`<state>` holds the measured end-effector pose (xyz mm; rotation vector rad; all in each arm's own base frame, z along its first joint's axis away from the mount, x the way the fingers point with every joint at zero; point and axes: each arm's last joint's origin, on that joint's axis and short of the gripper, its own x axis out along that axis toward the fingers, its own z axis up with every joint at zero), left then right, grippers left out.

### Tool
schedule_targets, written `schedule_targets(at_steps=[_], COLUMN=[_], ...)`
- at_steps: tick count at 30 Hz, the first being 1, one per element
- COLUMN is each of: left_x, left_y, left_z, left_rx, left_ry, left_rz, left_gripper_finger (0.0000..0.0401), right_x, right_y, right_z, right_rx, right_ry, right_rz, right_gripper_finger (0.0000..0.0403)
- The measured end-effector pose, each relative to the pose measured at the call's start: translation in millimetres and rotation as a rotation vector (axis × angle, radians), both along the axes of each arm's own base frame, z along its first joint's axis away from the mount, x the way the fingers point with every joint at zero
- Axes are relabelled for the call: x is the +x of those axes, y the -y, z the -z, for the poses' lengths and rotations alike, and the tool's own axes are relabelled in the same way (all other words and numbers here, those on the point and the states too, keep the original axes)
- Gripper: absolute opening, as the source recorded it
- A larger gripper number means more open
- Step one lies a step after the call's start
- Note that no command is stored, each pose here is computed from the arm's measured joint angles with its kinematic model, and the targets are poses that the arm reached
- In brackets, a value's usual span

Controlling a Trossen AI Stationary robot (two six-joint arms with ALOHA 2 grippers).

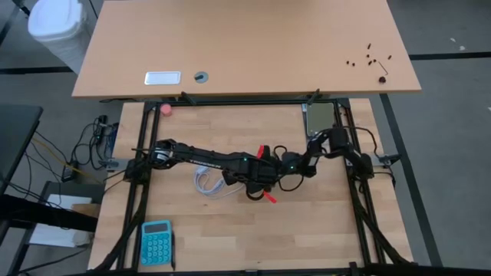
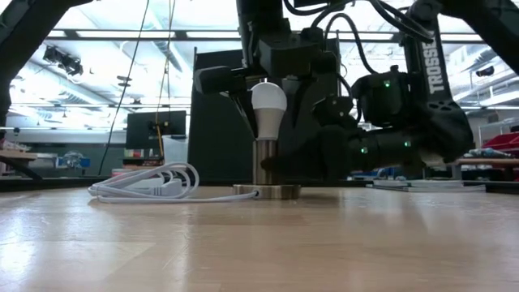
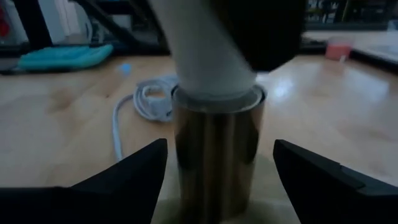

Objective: Screw lightbulb
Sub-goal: Insert the lightbulb into the lamp holder

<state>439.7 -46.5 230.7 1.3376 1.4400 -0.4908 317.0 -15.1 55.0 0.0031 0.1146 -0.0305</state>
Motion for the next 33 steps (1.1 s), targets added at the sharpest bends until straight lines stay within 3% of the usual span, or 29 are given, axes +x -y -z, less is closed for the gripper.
schedule_targets(at_steps=[3,9,21,28,33], left_x=[0.2,0.7,1.5,2.8,4.8], left_y=[0.5,1.3,1.3,2.0,3.3], left_z=[0.0,0.3,0.3,-0.1,-0.4], left_rx=[0.000,-0.005,-0.013,-0.025,-0.030], left_ry=[0.003,0.007,0.014,0.022,0.028], left_rz=[0.001,0.005,0.007,0.018,0.053], left_gripper_finger=[0.0282,0.0282,0.0282,0.0282,0.0282], right_x=[-0.3,5.2,2.5,-0.9,0.0], right_y=[0.2,-0.6,3.0,25.7,40.0], right_z=[2.7,5.7,6.6,6.2,4.4], right_rx=[-0.001,0.000,0.018,0.051,0.079], right_ry=[0.012,0.016,0.011,0.014,0.024], right_rz=[-0.009,-0.069,-0.102,-0.254,-0.434], right_gripper_finger=[0.0275,0.0178,0.0175,0.0175,0.0175])
